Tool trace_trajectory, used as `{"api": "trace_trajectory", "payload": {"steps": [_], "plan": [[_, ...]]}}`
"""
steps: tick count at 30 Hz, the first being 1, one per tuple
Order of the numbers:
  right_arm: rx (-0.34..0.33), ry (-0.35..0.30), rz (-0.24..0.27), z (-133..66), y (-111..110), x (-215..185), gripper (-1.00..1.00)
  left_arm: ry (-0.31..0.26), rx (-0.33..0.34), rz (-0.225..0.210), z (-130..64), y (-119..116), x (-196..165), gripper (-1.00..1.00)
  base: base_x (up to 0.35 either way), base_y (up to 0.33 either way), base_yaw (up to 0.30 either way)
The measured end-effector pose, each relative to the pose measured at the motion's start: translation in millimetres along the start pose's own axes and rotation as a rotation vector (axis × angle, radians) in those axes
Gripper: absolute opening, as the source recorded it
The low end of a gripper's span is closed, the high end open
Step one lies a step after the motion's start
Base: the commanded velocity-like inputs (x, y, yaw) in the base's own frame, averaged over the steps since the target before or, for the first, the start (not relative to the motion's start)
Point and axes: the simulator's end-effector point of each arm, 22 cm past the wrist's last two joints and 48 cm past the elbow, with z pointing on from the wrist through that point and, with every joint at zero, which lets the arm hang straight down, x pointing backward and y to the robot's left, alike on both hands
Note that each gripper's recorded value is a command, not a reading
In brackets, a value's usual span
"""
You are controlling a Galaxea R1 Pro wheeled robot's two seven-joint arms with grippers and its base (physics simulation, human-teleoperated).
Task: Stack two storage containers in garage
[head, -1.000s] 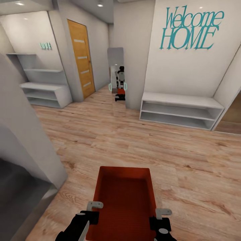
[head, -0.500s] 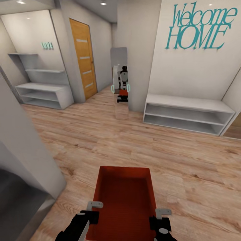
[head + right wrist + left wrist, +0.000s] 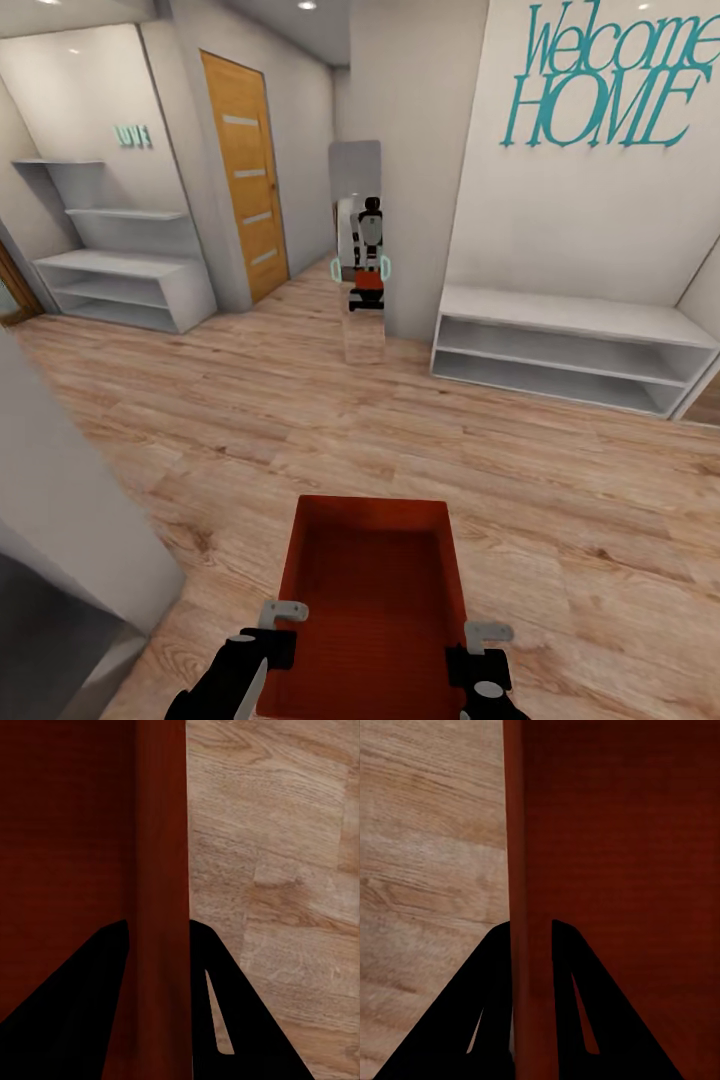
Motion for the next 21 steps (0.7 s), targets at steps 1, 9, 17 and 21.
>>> {"api": "trace_trajectory", "payload": {"steps": [1,9,17,21], "plan": [[0.000,0.000,0.000,0.0,0.0,0.1,-1.00,0.000,0.000,0.000,0.0,0.0,0.1,-1.00,0.323,0.000,0.000],[0.000,0.000,0.000,0.0,0.0,0.1,-1.00,0.000,0.000,0.000,0.0,0.0,0.1,-1.00,0.323,0.000,0.000],[0.000,0.000,0.000,0.0,0.0,0.1,-1.00,0.000,0.000,0.000,0.0,0.0,0.1,-1.00,0.323,0.000,0.000],[0.000,0.003,-0.001,0.0,0.1,1.3,-1.00,0.003,0.000,0.000,0.3,0.0,1.3,-1.00,0.322,0.000,0.000]]}}
